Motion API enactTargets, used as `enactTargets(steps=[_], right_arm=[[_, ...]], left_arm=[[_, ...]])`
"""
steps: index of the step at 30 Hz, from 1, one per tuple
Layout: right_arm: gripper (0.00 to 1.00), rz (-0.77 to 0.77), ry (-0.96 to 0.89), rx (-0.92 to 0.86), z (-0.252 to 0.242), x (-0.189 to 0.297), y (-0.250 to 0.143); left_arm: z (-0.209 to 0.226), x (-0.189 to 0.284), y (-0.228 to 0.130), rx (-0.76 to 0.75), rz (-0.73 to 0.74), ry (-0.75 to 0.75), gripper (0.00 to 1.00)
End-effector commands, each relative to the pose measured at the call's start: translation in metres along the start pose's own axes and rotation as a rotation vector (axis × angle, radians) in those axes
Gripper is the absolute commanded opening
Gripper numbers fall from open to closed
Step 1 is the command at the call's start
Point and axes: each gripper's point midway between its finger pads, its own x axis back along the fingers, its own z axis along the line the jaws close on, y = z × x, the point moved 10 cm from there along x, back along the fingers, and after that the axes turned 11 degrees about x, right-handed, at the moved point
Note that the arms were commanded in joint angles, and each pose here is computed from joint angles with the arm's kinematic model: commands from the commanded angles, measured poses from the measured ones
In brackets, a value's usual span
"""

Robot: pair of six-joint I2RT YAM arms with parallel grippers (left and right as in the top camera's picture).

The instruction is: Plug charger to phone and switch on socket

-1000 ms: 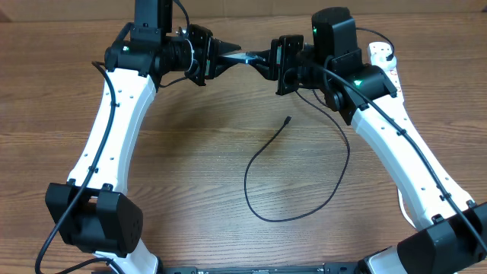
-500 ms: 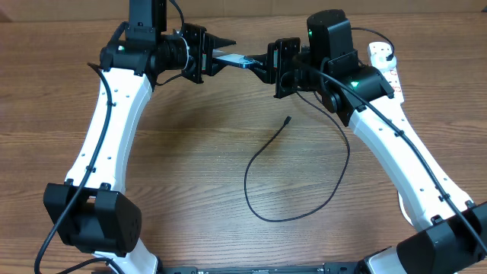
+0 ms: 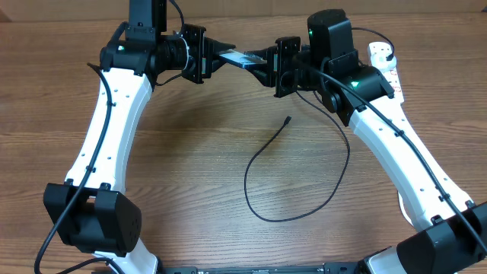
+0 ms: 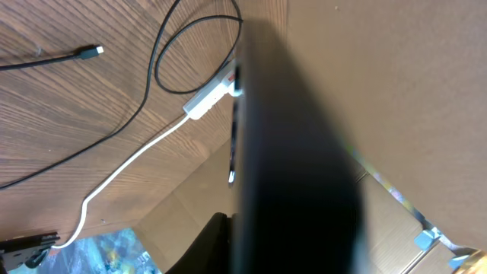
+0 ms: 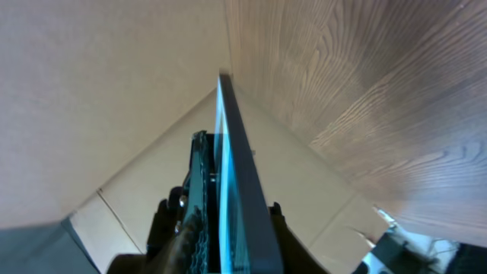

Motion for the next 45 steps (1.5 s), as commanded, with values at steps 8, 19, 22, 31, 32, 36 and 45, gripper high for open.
enactTargets(steps=[8, 19, 22, 31, 32, 36, 45], right_arm=[[0.52, 0.014, 0.062, 0.113, 0.014, 0.015, -0.013], [0.66, -0.032, 0.064, 0.3, 0.015, 0.018, -0.006], [0.72, -0.075, 0.02, 0.363, 0.009, 0.024, 0.008], [0.85, -0.119, -0.293, 0.808, -0.031, 0.056, 0.053], [0.85, -0.126, -0.381, 0.841, -0.041, 0.058, 0.056], [0.87, -0.152, -0.673, 0.872, -0.077, 0.053, 0.058], [1.0, -0.135, -0.795, 0.921, -0.121, 0.021, 0.056]], left_arm=[[-0.004, 0.006, 0.006, 0.009, 0.004, -0.018, 0.04], [-0.006, 0.009, 0.017, -0.099, -0.126, -0.038, 0.04], [-0.007, 0.01, 0.025, -0.213, -0.237, -0.036, 0.04], [-0.001, 0.014, 0.039, -0.79, -0.406, 0.131, 0.04], [0.002, 0.014, 0.041, -0.838, -0.41, 0.165, 0.04], [0.017, 0.002, 0.046, -0.981, -0.317, 0.244, 0.04], [0.062, -0.019, 0.064, -1.065, -0.132, 0.36, 0.04]])
